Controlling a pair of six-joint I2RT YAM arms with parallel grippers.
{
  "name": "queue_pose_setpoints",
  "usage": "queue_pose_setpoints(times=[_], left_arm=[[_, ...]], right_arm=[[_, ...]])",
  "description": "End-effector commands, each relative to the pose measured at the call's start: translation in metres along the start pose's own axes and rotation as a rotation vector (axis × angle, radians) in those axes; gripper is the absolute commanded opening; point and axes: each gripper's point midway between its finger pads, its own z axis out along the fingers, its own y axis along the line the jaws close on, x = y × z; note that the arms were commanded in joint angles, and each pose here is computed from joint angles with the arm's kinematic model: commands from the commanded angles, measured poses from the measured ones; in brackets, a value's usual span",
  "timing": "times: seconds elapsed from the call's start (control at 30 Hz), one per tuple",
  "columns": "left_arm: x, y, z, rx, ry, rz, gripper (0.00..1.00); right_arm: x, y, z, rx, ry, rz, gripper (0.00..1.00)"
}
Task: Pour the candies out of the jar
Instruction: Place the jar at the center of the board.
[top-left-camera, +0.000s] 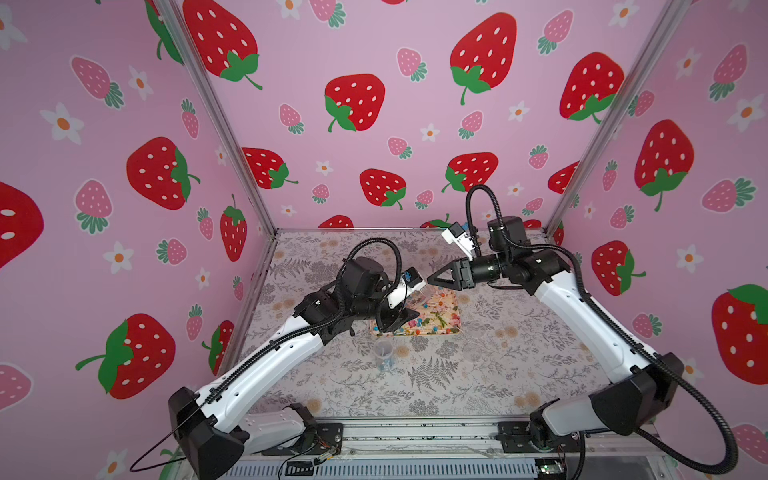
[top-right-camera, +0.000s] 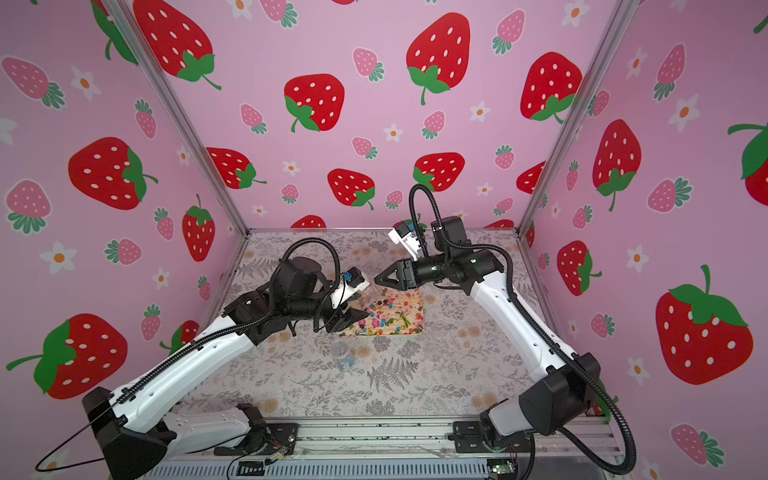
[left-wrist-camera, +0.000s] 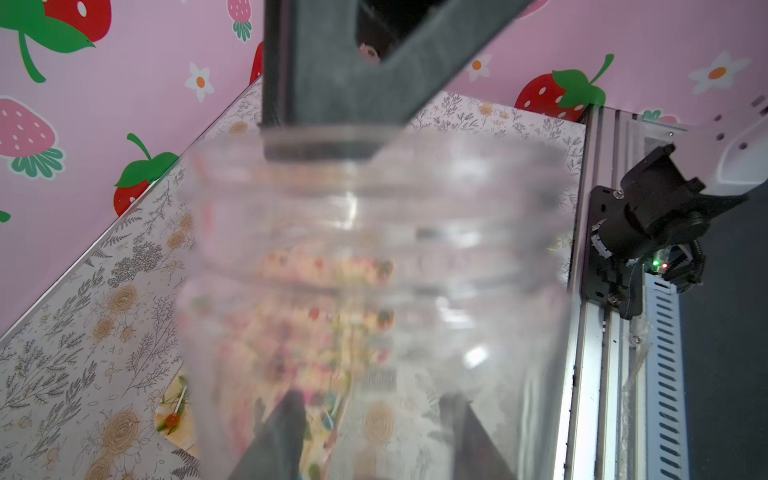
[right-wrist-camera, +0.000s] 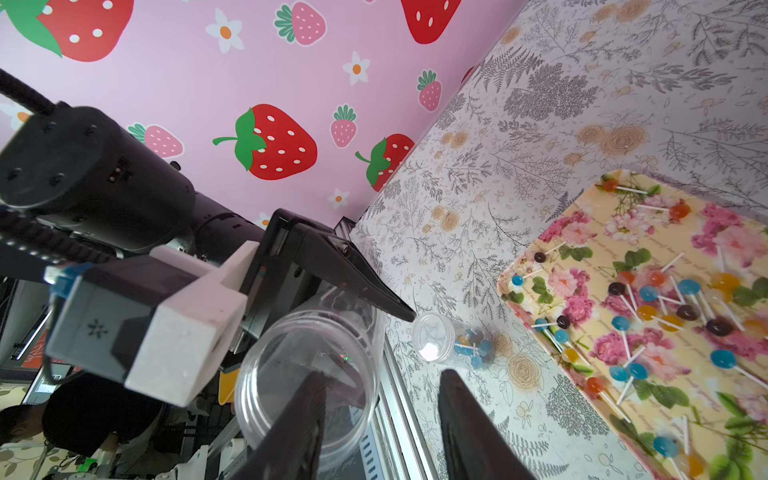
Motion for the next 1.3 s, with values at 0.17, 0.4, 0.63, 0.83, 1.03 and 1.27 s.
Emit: queue_pose_setpoints(times=[0.17, 0.4, 0.63, 0.83, 1.03, 1.27], left_arm=[[-0.007, -0.005, 0.0, 0.057, -0.055, 0.004, 0.44], [-0.006, -0.006, -0.003, 0.059, -0.048, 0.022, 0.45], [-0.006, -0.003, -0.003, 0.039, -0.051, 0.022, 0.5], [-0.012, 0.021, -0.011, -0.121, -0.111, -0.034, 0.72], [-0.014, 0.056, -0.051, -0.407, -0.253, -0.15, 0.99], [0.012, 0.06, -0.071, -0.489, -0.261, -0.276, 0.99]], right_arm=[[0.008, 0.015, 0.011, -0.025, 0.073, -0.039, 0.38], [0.011, 0.013, 0.023, 0.011, 0.129, -0.056, 0.22], [0.009, 0.005, 0.028, 0.109, 0.153, -0.099, 0.0], [-0.005, -0.029, 0.019, 0.346, 0.149, -0.119, 0.0], [-0.023, -0.086, 0.001, 0.63, 0.167, -0.122, 0.0], [-0.041, -0.199, -0.04, 1.047, 0.256, -0.074, 0.0]])
